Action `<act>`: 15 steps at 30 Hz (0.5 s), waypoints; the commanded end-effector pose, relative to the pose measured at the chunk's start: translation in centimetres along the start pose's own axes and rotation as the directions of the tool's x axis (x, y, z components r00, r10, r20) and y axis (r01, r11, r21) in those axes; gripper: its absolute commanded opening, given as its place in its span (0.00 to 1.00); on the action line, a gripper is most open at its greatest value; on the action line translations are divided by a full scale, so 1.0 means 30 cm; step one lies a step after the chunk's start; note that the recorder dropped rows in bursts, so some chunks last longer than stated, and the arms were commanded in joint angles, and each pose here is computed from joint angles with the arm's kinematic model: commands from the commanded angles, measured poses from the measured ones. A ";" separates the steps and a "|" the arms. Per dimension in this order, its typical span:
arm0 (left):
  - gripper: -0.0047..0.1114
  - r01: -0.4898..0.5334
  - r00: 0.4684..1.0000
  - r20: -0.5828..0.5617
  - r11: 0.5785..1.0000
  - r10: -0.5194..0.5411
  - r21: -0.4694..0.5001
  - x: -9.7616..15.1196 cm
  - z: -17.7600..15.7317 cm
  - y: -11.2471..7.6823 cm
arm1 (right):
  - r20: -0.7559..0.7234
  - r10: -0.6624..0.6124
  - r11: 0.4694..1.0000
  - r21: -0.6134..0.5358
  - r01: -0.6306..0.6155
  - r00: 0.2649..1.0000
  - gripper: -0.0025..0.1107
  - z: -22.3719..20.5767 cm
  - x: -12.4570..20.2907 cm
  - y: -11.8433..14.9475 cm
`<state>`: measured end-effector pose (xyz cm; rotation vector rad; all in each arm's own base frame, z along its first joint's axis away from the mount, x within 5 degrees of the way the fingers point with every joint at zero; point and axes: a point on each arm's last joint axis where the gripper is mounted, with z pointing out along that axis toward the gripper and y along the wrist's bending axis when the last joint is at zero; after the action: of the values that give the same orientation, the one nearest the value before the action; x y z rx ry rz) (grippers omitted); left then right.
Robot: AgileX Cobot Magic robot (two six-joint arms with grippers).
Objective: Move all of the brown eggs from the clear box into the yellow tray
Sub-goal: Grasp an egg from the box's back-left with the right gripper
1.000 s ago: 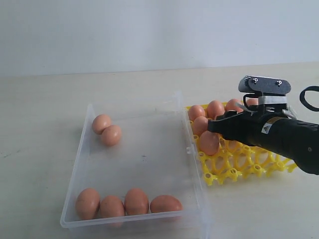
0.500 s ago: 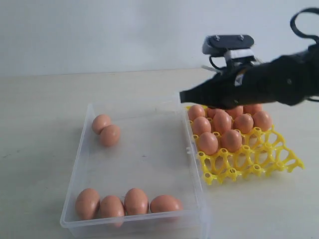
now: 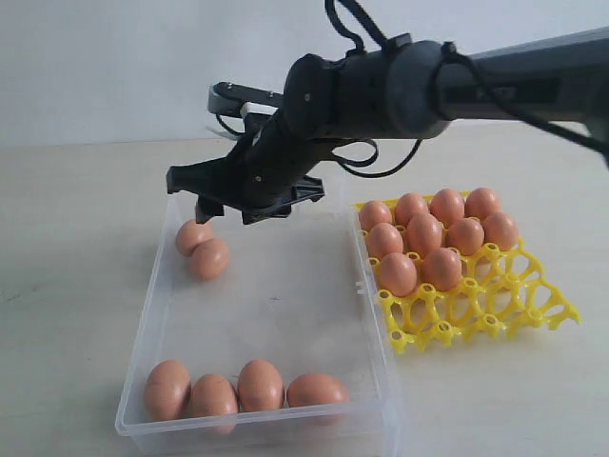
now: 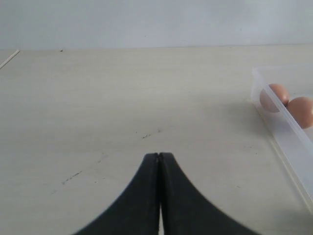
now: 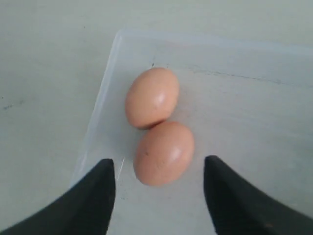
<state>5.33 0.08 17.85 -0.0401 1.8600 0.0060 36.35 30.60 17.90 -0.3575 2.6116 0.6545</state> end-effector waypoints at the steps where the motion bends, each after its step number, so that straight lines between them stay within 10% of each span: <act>1: 0.04 0.009 1.000 0.023 1.000 -0.009 0.007 -0.009 -0.003 -0.001 | -0.004 0.028 0.999 -0.019 -0.028 1.000 0.60 0.069 -0.021 0.019; 9: 0.04 0.009 1.000 0.023 1.000 -0.009 0.007 -0.009 -0.003 -0.001 | -0.117 -0.012 1.000 0.021 0.015 0.993 0.57 0.222 0.039 0.003; 13: 0.04 0.009 1.000 0.023 1.000 -0.009 0.007 -0.009 -0.003 -0.001 | -0.089 -0.058 0.998 0.022 0.060 0.994 0.03 0.199 0.022 0.011; 15: 0.04 0.009 1.000 0.023 1.000 -0.009 0.007 -0.009 -0.003 -0.001 | -0.030 -0.114 0.993 0.026 0.114 0.993 0.02 0.153 -0.008 0.022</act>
<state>5.33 0.08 17.85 -0.0401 1.8600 0.0060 37.53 33.59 12.17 -0.4627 2.7087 0.5876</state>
